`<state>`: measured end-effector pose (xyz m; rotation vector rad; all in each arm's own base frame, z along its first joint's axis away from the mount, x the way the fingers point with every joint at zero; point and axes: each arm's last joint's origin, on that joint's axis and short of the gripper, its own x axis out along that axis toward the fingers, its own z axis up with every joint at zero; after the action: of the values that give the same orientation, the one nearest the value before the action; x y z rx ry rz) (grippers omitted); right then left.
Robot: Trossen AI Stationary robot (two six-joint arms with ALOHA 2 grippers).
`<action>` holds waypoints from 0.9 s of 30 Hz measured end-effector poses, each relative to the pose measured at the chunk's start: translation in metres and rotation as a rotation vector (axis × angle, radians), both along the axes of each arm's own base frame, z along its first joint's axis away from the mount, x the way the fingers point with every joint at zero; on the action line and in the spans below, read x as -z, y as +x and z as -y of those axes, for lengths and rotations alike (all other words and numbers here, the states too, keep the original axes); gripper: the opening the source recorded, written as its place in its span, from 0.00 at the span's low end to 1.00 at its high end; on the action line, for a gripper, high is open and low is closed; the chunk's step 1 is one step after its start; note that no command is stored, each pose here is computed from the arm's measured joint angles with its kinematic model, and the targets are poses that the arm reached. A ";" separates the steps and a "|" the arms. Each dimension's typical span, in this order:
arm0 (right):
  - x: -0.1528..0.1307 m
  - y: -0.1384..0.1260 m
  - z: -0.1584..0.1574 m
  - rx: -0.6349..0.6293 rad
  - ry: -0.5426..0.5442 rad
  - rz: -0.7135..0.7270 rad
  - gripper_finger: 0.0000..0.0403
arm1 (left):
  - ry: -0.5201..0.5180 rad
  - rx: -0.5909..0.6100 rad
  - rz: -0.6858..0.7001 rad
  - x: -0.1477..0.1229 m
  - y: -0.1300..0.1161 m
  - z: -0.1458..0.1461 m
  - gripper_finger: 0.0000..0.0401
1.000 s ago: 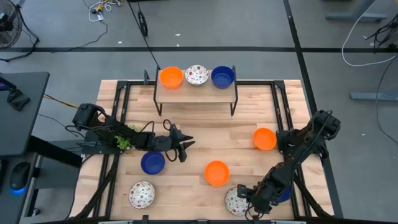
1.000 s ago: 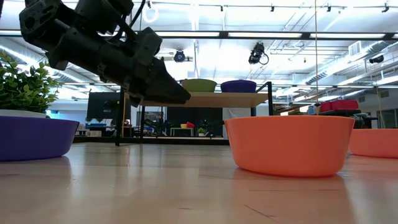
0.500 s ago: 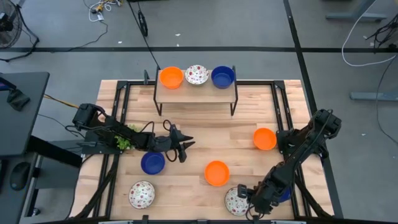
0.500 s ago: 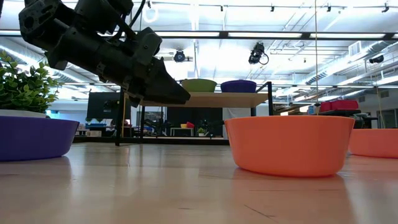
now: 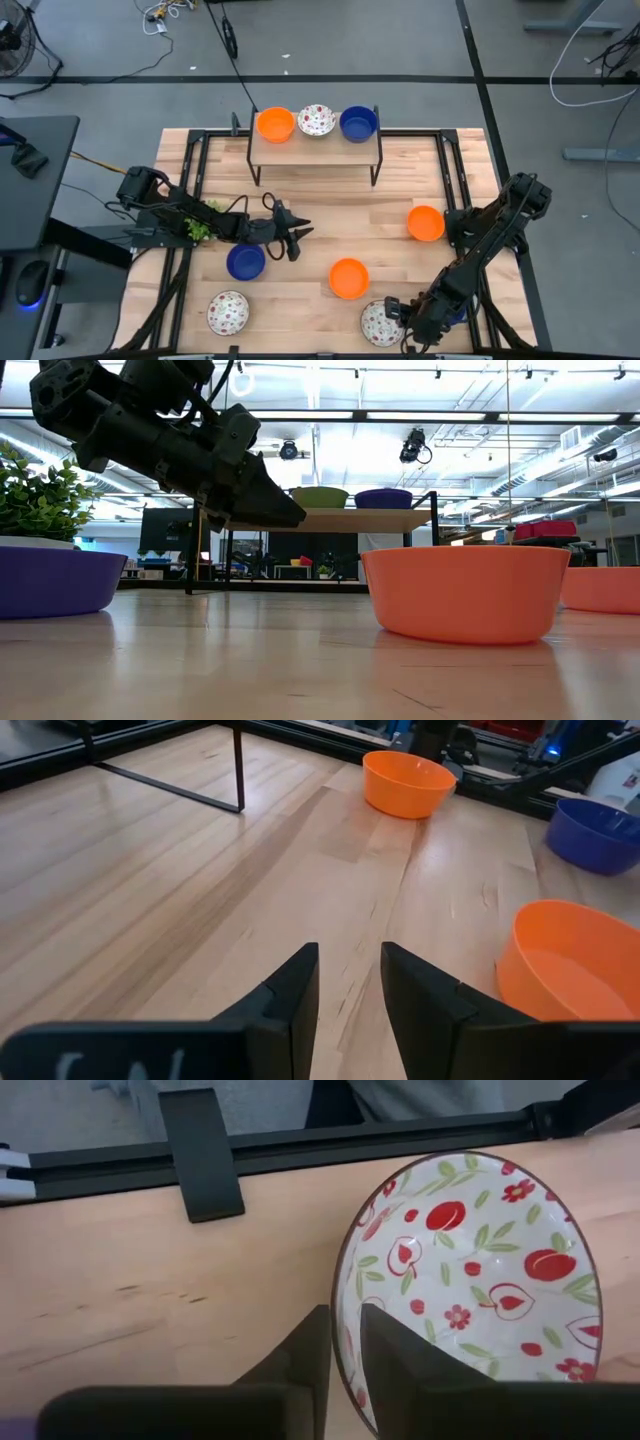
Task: Pick & Place Mini bowls
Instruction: Stack the green patterned bowl on top of the other green patterned bowl on the shelf
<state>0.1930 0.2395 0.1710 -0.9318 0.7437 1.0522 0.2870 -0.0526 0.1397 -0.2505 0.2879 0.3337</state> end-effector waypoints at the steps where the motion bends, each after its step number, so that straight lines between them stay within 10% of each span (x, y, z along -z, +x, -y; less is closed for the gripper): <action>1: 0.000 0.000 0.000 0.000 0.000 0.000 0.15 | 0.000 0.000 0.000 0.000 0.000 0.000 0.29; 27: -0.032 -0.003 0.014 0.050 0.052 -0.002 0.01 | -0.013 0.000 0.003 0.000 0.000 0.001 0.29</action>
<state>0.1899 0.2258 0.2035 -0.8634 0.7346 1.0247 0.2868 -0.0537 0.1396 -0.2637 0.2869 0.3318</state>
